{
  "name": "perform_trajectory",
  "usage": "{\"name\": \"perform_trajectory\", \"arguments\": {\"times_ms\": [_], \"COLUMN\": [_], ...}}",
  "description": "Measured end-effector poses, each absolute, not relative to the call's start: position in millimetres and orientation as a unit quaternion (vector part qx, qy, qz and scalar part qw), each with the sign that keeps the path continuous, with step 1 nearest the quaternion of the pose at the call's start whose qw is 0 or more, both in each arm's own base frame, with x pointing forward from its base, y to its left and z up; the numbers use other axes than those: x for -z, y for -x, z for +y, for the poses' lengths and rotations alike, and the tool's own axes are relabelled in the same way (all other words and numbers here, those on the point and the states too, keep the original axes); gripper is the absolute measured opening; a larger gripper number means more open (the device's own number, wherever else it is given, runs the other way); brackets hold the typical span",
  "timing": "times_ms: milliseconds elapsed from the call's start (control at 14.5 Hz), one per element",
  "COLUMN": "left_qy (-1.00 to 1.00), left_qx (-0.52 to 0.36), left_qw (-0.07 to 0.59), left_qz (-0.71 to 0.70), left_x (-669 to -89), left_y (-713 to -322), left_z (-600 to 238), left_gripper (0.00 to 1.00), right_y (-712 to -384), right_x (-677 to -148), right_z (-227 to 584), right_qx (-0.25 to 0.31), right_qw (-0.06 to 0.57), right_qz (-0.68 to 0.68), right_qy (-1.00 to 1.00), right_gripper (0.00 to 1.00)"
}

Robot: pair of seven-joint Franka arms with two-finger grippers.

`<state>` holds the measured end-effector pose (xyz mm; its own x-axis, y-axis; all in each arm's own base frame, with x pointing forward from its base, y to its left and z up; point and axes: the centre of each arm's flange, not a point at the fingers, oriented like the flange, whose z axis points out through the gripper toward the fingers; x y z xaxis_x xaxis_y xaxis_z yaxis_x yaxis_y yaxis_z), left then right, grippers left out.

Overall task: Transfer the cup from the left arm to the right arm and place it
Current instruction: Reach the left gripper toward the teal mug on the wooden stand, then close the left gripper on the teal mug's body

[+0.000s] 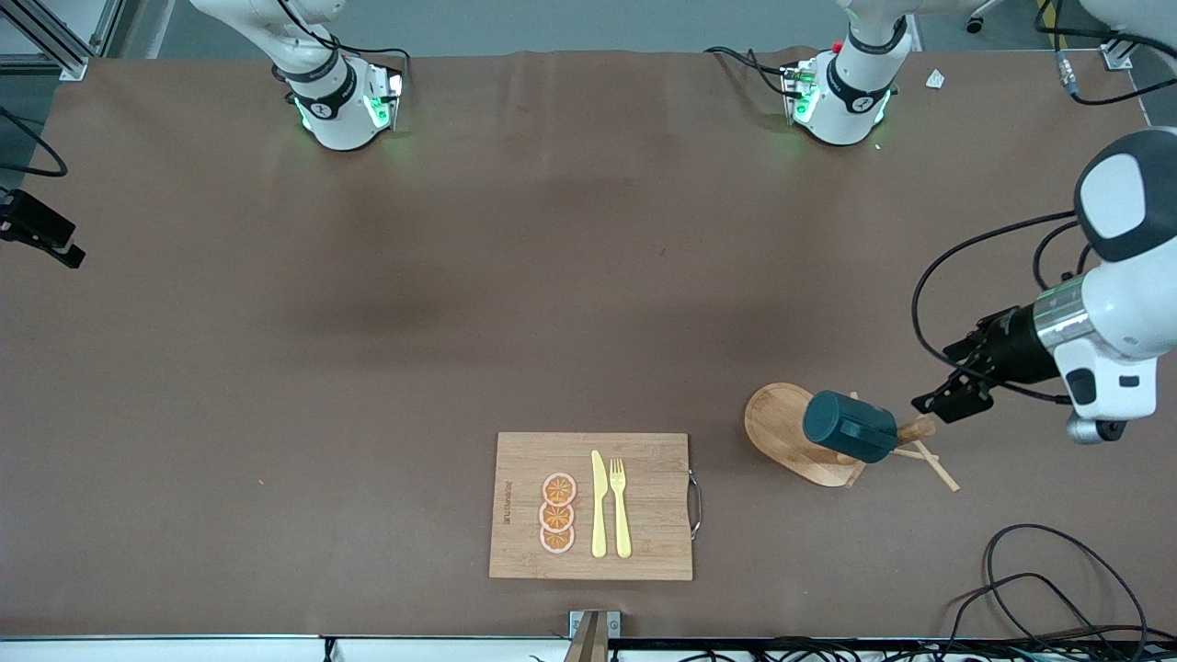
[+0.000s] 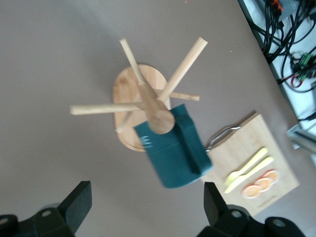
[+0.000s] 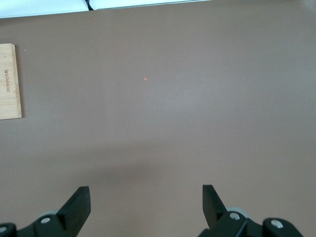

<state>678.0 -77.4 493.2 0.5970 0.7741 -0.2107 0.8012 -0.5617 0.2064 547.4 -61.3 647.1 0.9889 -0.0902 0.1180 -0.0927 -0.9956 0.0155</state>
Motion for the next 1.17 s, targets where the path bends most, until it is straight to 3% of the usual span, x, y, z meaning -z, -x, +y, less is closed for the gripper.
{"name": "perform_trajectory", "arguments": {"times_ms": [550,1170], "left_qy": [-0.77,-0.763], "left_qx": [0.076,0.09], "left_qw": [0.193,0.182], "left_qz": [0.603,0.613], "left_x": [-436.1,-410.5], "left_y": [-709.6,-713.3], "left_z": [-99.2,-105.8], "left_gripper": [1.0,1.0], "right_y": [-547.4,-547.4], "right_x": [-647.0,-647.0], "right_z": [-61.3,-61.3], "right_qx": [-0.059,-0.059], "right_qw": [0.01,0.01], "right_qz": [-0.046,-0.046], "right_qy": [-0.997,-0.997], "right_gripper": [1.0,1.0]}}
